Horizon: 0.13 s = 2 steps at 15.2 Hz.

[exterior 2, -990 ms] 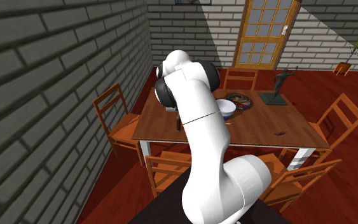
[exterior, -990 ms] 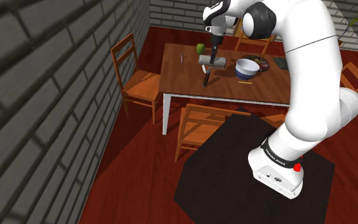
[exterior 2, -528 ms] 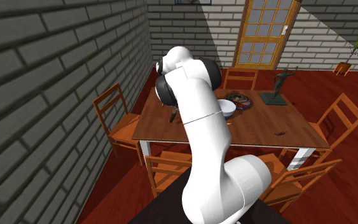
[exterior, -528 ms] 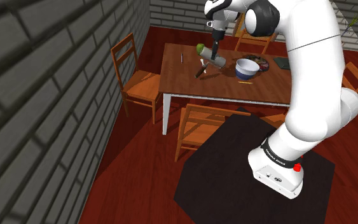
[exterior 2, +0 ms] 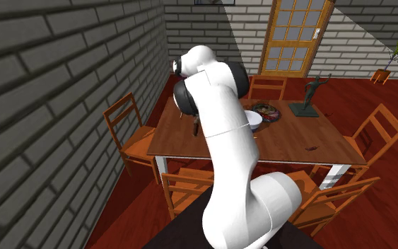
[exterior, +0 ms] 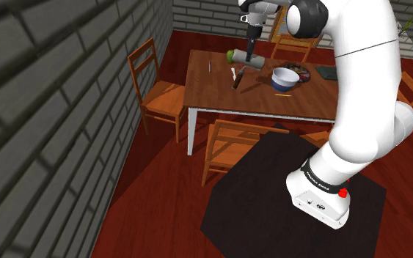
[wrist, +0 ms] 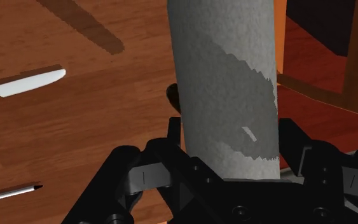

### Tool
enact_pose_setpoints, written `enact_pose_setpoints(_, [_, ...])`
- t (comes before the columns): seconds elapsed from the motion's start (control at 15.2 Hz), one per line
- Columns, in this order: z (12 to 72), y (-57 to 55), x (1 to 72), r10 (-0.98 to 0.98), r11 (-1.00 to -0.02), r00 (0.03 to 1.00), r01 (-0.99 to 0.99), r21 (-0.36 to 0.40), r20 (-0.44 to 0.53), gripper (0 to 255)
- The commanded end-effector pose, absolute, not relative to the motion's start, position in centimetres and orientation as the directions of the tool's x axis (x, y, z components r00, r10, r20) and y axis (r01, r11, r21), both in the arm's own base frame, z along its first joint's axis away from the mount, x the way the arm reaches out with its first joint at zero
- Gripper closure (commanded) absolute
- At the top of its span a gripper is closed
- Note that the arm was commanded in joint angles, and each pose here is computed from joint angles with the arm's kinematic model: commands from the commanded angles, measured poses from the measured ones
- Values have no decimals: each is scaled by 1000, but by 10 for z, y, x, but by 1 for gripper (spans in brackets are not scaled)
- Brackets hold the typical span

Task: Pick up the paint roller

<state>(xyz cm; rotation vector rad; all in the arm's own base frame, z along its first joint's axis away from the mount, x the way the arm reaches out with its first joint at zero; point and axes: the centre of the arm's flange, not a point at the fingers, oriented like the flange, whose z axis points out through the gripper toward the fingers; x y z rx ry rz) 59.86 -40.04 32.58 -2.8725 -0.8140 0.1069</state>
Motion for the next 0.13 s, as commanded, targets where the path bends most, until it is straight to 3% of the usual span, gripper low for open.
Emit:
enact_pose_setpoints(0.0, [333,-400,600,526,-841,850,515,-166,-26,255])
enact_pose_setpoints(0.07, [333,-400,600,526,-841,850,515,-166,-26,255])
